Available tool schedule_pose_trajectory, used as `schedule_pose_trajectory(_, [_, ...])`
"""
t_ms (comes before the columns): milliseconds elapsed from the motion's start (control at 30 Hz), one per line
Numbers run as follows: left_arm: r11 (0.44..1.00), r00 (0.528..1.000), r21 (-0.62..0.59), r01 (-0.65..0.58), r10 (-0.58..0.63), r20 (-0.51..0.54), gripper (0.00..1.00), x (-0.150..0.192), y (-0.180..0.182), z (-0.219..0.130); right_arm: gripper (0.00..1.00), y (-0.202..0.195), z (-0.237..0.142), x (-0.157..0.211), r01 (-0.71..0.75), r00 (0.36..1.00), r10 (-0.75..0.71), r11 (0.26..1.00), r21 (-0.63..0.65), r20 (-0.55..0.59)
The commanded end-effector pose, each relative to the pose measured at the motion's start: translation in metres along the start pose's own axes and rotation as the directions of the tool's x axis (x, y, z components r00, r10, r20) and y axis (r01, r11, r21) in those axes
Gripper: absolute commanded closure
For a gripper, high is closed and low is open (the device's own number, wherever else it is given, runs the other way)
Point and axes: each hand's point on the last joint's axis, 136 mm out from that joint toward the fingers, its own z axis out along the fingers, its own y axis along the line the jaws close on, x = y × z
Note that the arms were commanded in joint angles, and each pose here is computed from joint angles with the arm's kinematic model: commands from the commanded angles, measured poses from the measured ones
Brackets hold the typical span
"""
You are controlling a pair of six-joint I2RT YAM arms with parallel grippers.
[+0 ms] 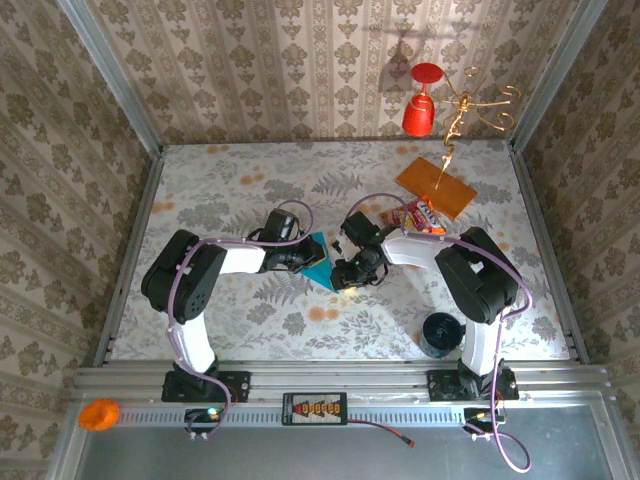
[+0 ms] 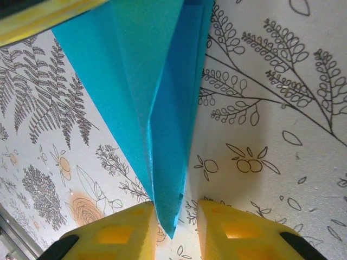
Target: Fold a paper plane with a square sheet of paper (pick it up from the middle)
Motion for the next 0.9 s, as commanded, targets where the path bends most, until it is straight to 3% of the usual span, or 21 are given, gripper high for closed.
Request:
schedule_pose_trajectory(0, [1.0, 1.0, -0.015, -0.02, 0.02, 0.002, 0.88, 0.002, 0.001, -0.003, 0.75, -0.007, 0.006, 0.006, -0.021, 0.999, 0.022, 1.0, 0.022, -0.036])
schedule_pose_trajectory(300, [1.0, 1.0, -0.02, -0.016, 0.016, 0.003, 0.88, 0.001, 0.003, -0.002, 0.77, -0.004, 0.007, 0.007, -0.045, 0.998, 0.044, 0.999, -0.016, -0.049])
schedule_pose_trajectory(467, [1.0, 1.0, -0.018, -0.016, 0.016, 0.008, 0.89, 0.0, 0.002, -0.003, 0.74, 0.008, -0.016, -0.009, -0.03, 0.999, 0.033, 0.998, -0.064, 0.037])
schedule_pose_trajectory(600, [1.0, 1.0, -0.019, -0.016, 0.016, 0.008, 0.89, 0.0, 0.003, -0.004, 0.73, 0.009, -0.016, -0.012, -0.02, 0.999, 0.022, 0.998, -0.063, 0.031])
schedule_pose_trajectory(867, [1.0, 1.0, -0.018, -0.016, 0.016, 0.01, 0.89, 0.0, 0.002, -0.004, 0.78, 0.011, -0.01, -0.014, -0.017, 1.0, 0.018, 0.997, -0.076, 0.023])
